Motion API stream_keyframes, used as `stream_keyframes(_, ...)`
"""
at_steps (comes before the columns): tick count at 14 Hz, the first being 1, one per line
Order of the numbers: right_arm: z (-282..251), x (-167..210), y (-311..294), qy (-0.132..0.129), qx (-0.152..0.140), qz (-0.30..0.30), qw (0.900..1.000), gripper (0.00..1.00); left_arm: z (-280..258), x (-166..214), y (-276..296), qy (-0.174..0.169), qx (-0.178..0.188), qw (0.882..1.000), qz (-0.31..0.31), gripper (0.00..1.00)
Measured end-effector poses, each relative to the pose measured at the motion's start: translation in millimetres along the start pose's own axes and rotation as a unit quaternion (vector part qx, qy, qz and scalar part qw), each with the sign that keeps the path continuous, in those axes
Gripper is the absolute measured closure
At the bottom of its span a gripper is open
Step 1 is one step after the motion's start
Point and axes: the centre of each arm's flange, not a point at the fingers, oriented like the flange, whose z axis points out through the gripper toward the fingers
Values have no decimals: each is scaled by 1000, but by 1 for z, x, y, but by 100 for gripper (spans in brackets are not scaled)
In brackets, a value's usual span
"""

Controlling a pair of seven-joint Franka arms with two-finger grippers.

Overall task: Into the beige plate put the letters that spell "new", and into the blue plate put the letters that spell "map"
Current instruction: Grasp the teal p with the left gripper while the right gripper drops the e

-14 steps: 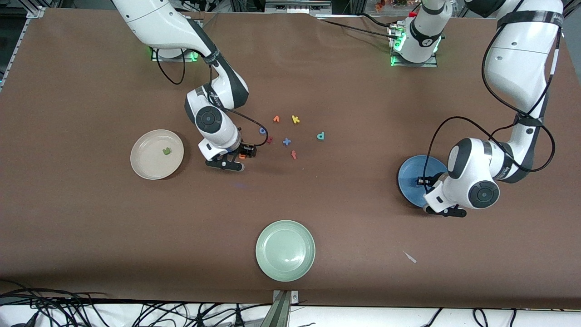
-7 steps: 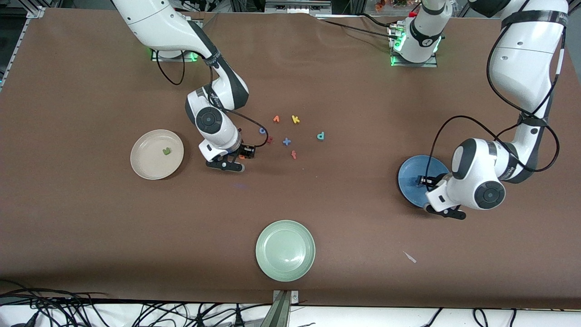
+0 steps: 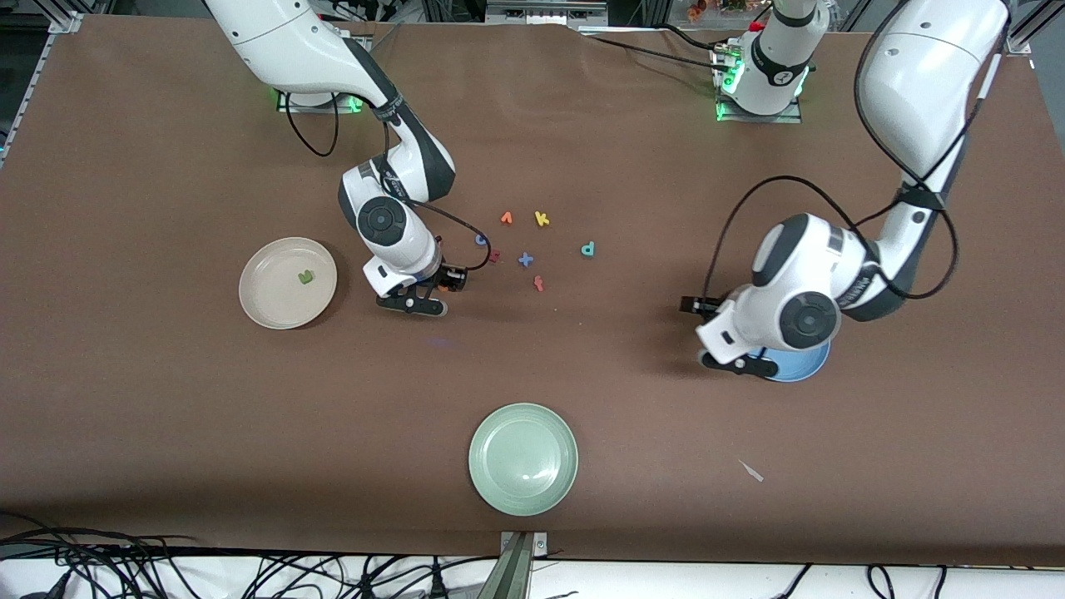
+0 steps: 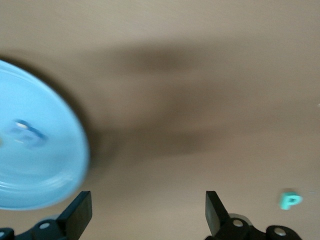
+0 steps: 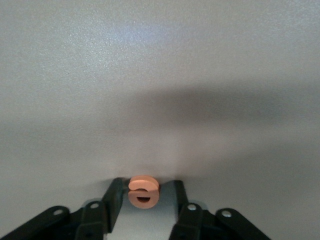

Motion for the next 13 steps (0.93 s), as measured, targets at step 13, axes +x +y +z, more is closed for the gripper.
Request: stream_keyframes(13,-32,24,7,-18,-22,-17,999,72,121,-81,197,6,23,999,37,8)
